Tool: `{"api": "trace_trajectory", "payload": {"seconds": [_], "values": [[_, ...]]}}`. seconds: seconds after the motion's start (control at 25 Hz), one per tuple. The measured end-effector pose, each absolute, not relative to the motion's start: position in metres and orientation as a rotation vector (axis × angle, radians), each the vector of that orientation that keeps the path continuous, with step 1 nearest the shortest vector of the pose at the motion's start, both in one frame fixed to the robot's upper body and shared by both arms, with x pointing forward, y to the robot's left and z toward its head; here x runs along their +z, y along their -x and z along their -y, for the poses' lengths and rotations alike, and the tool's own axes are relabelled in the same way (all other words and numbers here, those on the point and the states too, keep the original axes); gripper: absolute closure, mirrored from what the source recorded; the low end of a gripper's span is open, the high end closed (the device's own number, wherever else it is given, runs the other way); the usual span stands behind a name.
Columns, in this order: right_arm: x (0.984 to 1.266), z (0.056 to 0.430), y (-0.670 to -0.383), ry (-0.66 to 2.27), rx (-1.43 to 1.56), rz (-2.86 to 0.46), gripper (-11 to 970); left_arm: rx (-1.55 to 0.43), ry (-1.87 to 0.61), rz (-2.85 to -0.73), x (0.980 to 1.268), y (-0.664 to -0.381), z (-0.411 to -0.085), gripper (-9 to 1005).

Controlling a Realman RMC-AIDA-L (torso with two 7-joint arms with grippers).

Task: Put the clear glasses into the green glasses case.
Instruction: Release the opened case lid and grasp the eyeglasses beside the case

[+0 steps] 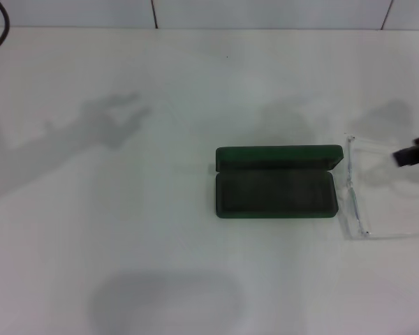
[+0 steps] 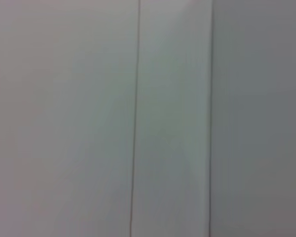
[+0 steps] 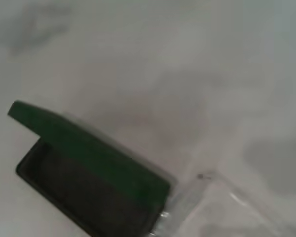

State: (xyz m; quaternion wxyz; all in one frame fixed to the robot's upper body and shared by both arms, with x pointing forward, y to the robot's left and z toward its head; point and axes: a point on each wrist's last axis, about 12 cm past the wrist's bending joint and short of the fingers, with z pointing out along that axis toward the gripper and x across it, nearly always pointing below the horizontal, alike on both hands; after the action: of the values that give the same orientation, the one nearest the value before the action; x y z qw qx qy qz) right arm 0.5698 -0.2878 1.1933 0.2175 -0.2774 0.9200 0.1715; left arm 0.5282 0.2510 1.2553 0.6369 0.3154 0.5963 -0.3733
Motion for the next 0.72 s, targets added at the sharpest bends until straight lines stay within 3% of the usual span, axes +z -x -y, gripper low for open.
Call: {"api": "trace_trajectory", "payload": {"seconds": [0.28,0.72], "values": [[1.207,0.23,-0.588,0.882,0.483,-2.659,451,-0.859,-0.75,-1.355,1.249,-0.54,-0.251,629],[1.2,0.205,-0.6,0.852,0.538,-2.764,450,-0.885,-0.736,-1.359,1.242,-0.54,-0.261,630]]}}
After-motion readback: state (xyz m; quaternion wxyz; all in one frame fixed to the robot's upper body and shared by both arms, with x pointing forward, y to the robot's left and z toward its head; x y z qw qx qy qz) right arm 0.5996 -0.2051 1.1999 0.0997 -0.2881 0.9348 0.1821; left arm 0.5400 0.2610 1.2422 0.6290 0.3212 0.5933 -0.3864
